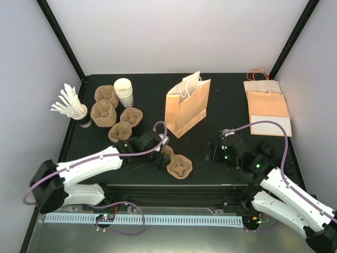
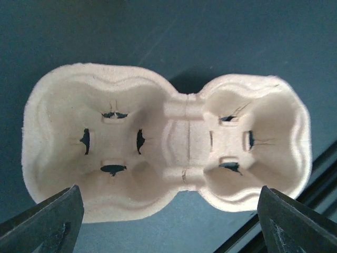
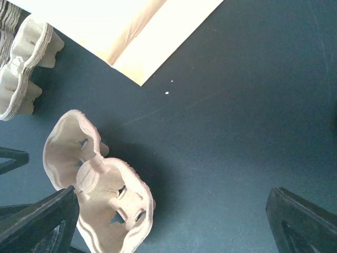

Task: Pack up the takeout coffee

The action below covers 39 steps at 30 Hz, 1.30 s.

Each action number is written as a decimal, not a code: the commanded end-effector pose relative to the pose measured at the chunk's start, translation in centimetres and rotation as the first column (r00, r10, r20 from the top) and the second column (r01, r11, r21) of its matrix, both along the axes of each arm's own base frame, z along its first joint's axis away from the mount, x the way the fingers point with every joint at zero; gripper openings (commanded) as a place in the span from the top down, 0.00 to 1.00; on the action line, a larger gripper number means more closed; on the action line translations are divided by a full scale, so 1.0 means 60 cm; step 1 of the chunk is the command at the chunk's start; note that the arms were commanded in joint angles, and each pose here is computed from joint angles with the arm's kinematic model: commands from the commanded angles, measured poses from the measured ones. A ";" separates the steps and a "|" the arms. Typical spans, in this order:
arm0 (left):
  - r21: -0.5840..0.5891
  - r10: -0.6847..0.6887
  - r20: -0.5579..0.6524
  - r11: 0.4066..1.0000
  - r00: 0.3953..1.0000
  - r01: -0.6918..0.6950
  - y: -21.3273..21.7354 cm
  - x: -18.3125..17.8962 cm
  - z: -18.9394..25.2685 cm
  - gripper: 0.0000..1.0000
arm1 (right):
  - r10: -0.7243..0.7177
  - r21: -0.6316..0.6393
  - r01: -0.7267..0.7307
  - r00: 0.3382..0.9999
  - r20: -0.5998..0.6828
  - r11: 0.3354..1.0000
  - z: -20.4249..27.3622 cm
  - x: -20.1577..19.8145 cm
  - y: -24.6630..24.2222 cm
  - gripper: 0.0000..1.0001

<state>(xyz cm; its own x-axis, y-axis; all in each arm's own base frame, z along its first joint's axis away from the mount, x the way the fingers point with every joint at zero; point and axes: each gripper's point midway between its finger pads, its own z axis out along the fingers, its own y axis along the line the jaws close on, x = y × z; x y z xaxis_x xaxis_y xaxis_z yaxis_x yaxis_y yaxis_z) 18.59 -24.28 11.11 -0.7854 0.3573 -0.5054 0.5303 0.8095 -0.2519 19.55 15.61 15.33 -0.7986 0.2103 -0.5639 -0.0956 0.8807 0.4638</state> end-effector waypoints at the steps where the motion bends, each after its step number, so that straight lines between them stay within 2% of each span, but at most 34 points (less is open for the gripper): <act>1: 0.083 -0.040 0.042 0.996 0.998 0.037 -0.025 0.005 -0.005 0.05 | -0.025 -0.021 0.025 1.000 -0.004 0.999 -0.006 -0.001 -0.013 0.00; 5: 0.227 -0.050 0.026 0.973 0.998 0.043 -0.036 0.006 -0.049 0.02 | -0.030 -0.006 0.030 1.000 0.001 1.000 -0.002 -0.002 -0.013 0.00; 7: 0.246 -0.046 0.003 0.968 0.999 0.044 -0.046 0.008 -0.065 0.04 | -0.027 -0.001 0.027 1.000 0.013 1.000 0.003 -0.002 -0.014 0.00; 16: 0.314 -0.012 -0.031 0.949 0.999 0.021 -0.068 0.025 -0.110 0.28 | 0.002 -0.006 -0.002 1.000 0.022 1.000 0.016 -0.005 -0.011 0.00; 21: 0.331 -0.031 -0.050 0.942 0.998 0.046 -0.072 0.021 -0.119 0.47 | 0.000 -0.010 0.000 1.000 0.019 1.000 0.012 -0.006 -0.012 0.00; 22: 0.333 -0.029 -0.053 0.942 0.998 0.045 -0.071 0.020 -0.119 0.49 | -0.001 -0.009 0.001 1.000 0.019 1.000 0.012 -0.005 -0.012 0.00; 26: 0.308 -0.040 -0.041 0.950 0.998 0.050 -0.073 0.016 -0.103 0.55 | 0.004 -0.005 -0.004 1.000 0.020 1.000 0.016 -0.004 -0.008 0.00; 32: 0.307 -0.041 -0.024 0.951 0.999 0.046 -0.067 0.017 -0.065 0.55 | 0.011 -0.014 -0.011 0.999 0.037 1.000 0.035 0.004 -0.005 0.00; 36: 0.317 -0.008 0.031 0.949 0.999 -0.002 -0.036 0.023 -0.017 0.55 | 0.020 -0.033 -0.017 0.996 0.088 0.999 0.089 0.023 0.003 0.00; 39: 0.251 0.024 0.097 0.967 0.995 -0.048 -0.010 0.028 0.052 0.55 | 0.022 -0.040 -0.018 0.992 0.122 0.999 0.148 0.048 0.011 0.00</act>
<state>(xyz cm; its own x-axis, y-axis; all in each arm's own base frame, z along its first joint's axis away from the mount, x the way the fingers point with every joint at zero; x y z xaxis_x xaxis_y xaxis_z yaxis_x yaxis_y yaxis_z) 19.38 -26.67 7.99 -0.7810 0.5126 -0.3568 0.5460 0.8377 0.0083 20.53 16.12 19.67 -0.7808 0.1749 -0.5998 -0.1355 0.8898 0.4358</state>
